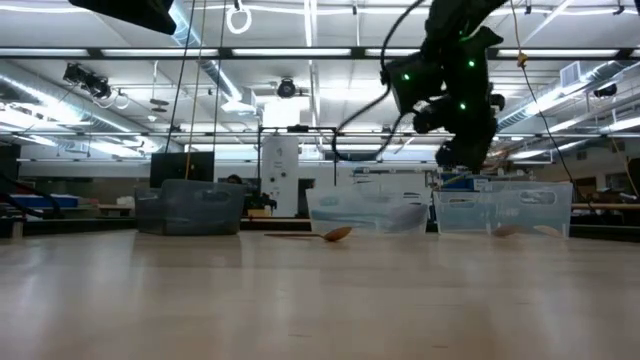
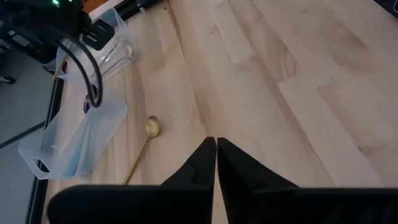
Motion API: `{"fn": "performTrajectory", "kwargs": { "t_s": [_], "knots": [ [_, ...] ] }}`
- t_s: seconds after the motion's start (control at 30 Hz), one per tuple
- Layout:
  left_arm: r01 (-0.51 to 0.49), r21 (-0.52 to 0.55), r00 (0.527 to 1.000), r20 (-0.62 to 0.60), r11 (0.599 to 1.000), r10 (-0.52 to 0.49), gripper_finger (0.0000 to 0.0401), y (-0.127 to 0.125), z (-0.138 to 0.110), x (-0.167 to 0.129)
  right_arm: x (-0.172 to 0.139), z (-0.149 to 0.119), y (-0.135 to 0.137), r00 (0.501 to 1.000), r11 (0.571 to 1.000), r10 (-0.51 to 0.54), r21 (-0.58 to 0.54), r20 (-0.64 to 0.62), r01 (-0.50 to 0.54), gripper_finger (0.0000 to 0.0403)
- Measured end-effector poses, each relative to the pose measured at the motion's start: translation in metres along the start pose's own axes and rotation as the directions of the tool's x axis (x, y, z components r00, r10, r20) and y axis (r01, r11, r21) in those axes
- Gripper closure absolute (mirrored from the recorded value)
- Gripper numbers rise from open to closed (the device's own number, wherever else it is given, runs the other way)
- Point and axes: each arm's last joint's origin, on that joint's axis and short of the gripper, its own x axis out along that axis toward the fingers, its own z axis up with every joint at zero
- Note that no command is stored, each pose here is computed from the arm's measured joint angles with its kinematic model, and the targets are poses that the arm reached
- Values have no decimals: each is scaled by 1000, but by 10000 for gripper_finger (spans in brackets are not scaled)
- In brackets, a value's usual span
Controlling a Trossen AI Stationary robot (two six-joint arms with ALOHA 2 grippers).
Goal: Sort silverware by color (type)
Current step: Put the gold spoon into the right transparent bin
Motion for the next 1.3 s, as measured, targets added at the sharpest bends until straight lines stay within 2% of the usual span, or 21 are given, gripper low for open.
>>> {"fn": "performTrajectory", "kwargs": {
  "t_s": [0.2, 0.33, 0.53, 0.73, 0.97, 1.1, 1.3],
  "knots": [
    [3, -8, 1000, -25, 1000, -3, 378, 0, -3, 0, 18, -18, -8, 998, 998, -53, 40, -37, 54, 385],
    [3, -7, 1000, -28, 1000, -4, 378, 0, -3, 0, 23, -31, -12, 998, 996, -62, 61, -6, 62, 385],
    [3, -8, 1000, -26, 1000, -3, 378, 0, -3, 0, 35, -45, -8, 996, 997, -28, 74, 87, 21, 385],
    [3, -8, 1000, -25, 1000, -3, 378, 0, -3, 0, 42, -60, -3, 992, 998, -18, 55, 124, 11, 385],
    [3, -6, 1000, -24, 1000, -3, 378, 0, -3, 0, 49, -72, 5, 992, 999, 20, 28, 122, -24, 385],
    [3, -7, 1000, -24, 1000, -3, 378, 0, -3, 0, 51, -74, 8, 992, 998, 38, 50, 123, -44, 382],
    [3, -14, 1000, -24, 1000, -3, 378, 0, -3, 0, 52, -74, 9, 991, 996, 50, 67, 121, -59, 353]
  ]
}}
